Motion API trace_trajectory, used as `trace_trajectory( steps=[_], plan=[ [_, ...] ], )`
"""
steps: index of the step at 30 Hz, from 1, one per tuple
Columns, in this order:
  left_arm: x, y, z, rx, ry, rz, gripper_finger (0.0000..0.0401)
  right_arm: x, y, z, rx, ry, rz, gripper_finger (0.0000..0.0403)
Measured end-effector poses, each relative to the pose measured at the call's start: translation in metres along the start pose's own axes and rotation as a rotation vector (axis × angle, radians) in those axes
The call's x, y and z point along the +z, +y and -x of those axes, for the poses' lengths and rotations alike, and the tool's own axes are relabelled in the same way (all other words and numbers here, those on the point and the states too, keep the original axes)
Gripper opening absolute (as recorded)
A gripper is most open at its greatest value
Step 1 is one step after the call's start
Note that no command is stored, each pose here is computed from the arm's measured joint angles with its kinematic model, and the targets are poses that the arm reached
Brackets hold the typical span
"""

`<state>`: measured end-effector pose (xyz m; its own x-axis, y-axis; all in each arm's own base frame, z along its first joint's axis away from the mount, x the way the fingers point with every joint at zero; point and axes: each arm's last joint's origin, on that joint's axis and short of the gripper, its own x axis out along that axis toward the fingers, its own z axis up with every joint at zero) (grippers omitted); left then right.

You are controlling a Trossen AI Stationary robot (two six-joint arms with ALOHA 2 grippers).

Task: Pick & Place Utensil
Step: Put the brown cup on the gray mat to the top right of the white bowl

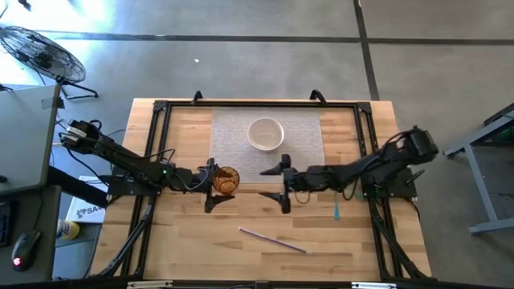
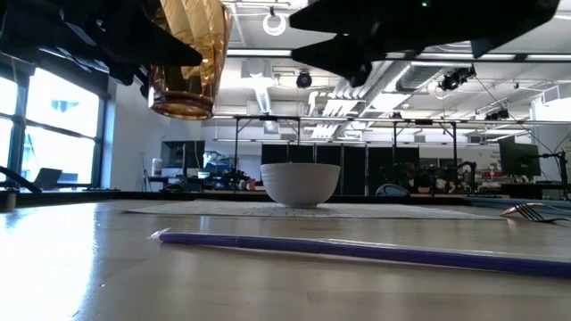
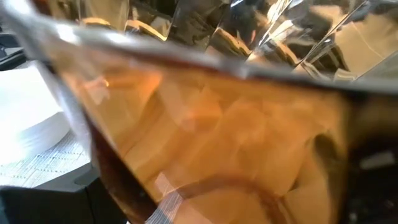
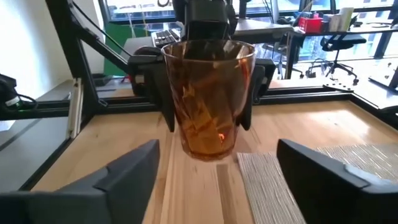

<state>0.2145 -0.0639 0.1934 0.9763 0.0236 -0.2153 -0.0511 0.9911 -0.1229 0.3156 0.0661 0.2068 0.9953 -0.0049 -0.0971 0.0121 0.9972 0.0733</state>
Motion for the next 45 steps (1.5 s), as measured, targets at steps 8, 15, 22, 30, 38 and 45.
trace_trajectory(
  steps=[8, 15, 22, 30, 38, 45],
  plan=[
    [0.004, -0.001, 0.000, -0.008, -0.036, 0.013, 0.0357, -0.011, 0.001, -0.040, -0.022, 0.032, 0.014, 0.0360],
    [0.008, -0.002, 0.000, -0.018, -0.078, 0.029, 0.0357, -0.023, -0.002, -0.064, -0.027, 0.059, -0.012, 0.0361],
    [0.008, -0.003, -0.002, -0.022, -0.092, 0.034, 0.0357, -0.026, -0.001, -0.083, 0.020, 0.061, -0.029, 0.0362],
    [0.001, -0.006, -0.013, -0.046, -0.114, 0.022, 0.0357, -0.027, -0.001, -0.089, 0.004, 0.057, -0.052, 0.0360],
    [0.005, -0.007, -0.014, -0.053, -0.167, 0.035, 0.0357, -0.027, -0.001, -0.089, 0.004, 0.054, -0.071, 0.0360],
    [0.006, -0.007, -0.013, -0.057, -0.174, 0.037, 0.0357, -0.025, -0.001, -0.089, 0.011, 0.040, -0.087, 0.0360]
  ],
)
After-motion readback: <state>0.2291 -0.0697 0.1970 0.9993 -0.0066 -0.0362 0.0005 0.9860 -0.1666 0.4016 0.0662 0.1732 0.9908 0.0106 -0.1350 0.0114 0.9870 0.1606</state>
